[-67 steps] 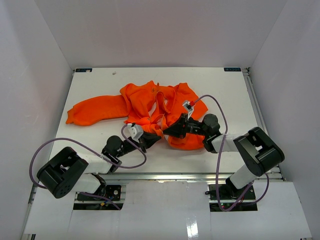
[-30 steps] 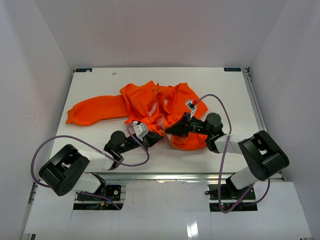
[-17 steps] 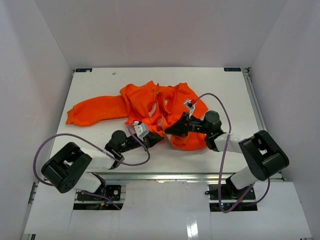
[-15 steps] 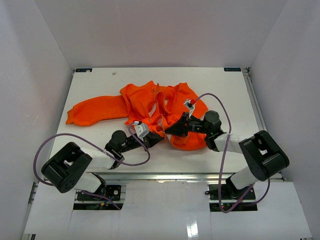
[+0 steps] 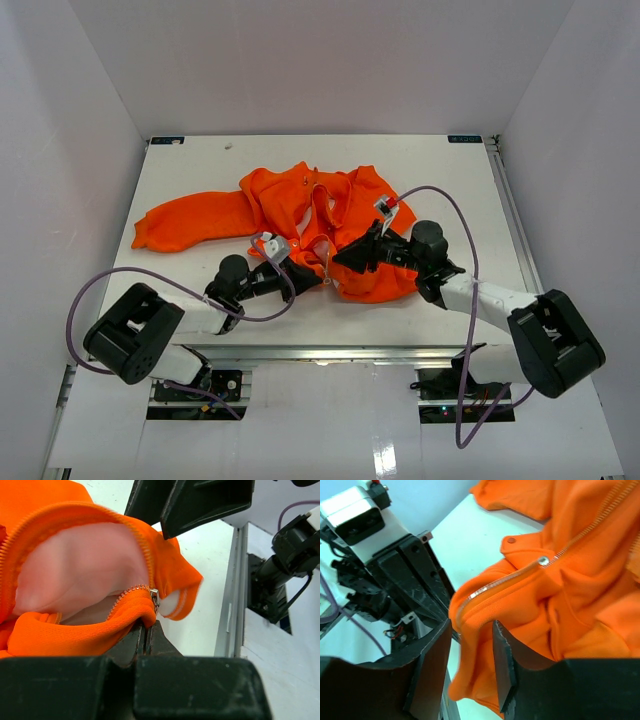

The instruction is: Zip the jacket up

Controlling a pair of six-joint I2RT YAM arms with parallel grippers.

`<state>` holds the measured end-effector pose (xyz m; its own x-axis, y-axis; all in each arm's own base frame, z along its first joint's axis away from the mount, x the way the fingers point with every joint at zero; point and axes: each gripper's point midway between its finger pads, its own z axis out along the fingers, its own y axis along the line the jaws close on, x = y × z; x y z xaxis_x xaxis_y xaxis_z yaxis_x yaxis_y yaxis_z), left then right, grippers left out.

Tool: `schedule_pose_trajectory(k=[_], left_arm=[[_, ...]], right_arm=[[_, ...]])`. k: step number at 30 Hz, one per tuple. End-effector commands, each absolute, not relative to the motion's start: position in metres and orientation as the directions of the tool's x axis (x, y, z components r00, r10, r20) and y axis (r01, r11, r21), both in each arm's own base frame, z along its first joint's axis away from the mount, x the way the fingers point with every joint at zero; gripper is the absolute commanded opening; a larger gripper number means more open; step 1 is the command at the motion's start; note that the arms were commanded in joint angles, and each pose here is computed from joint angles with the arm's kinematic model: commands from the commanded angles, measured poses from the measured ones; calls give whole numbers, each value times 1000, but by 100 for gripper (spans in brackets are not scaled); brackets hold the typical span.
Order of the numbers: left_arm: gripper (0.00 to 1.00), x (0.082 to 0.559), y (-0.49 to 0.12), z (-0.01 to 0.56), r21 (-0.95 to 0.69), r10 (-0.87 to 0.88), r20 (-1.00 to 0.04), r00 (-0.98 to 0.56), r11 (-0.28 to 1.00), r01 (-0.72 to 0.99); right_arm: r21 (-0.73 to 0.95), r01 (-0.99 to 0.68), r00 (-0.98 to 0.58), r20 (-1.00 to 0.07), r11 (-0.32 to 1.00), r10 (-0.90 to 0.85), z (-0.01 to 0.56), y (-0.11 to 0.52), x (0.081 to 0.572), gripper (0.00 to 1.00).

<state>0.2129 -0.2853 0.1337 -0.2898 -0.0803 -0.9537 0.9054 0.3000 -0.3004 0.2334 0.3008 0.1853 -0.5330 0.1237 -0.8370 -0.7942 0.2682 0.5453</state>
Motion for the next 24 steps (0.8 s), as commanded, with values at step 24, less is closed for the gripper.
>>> schedule_pose_trajectory(k=[24], left_arm=[[0, 202, -289, 139, -394, -79, -919, -387, 184, 900]], right_arm=[[176, -818, -296, -945, 548, -138, 164, 318, 184, 45]])
